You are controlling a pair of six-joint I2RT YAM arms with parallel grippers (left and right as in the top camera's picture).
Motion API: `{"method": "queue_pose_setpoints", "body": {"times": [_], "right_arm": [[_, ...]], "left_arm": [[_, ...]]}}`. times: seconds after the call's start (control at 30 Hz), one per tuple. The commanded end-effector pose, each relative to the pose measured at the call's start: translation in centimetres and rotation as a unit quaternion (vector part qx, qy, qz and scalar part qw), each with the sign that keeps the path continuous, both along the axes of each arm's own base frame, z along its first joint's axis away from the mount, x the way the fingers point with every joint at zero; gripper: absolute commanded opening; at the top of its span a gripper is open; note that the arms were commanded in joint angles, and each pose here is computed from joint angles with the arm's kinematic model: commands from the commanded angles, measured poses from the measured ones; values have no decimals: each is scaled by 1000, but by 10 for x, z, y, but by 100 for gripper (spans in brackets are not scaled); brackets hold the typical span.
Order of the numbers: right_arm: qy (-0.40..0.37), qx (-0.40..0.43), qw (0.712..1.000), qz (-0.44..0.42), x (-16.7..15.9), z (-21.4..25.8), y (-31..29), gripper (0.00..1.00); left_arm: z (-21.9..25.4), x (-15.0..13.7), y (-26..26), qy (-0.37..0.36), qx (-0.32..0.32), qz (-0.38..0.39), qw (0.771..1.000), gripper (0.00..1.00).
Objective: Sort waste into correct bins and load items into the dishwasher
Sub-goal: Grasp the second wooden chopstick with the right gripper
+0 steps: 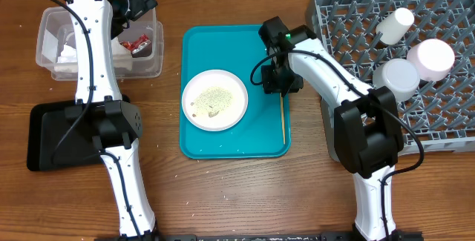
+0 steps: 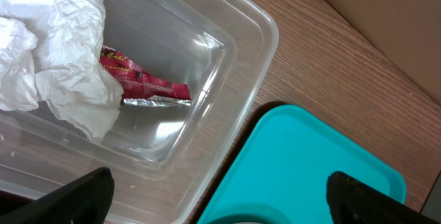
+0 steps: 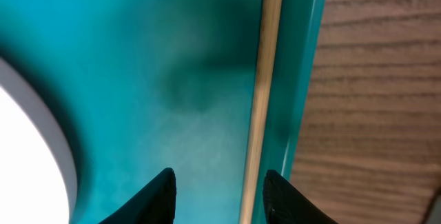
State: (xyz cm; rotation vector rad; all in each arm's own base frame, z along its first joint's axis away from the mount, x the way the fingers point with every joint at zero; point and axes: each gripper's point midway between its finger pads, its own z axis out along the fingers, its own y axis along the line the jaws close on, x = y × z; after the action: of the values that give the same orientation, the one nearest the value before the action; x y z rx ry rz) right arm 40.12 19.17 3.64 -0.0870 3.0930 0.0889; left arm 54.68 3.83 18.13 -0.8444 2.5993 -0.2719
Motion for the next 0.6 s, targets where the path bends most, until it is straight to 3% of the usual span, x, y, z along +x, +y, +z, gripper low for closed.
{"method": "queue_pose_setpoints", "body": {"times": [0.0, 0.57], "right_arm": [[-1, -11, 1000, -11, 0, -13, -5, 43], [2, -17, 1000, 2, -5, -35, -9, 44]], "left_arm": [[12, -1, -1, -13, -3, 1, 1000, 100], [12, -1, -1, -13, -3, 1, 1000, 100]]}}
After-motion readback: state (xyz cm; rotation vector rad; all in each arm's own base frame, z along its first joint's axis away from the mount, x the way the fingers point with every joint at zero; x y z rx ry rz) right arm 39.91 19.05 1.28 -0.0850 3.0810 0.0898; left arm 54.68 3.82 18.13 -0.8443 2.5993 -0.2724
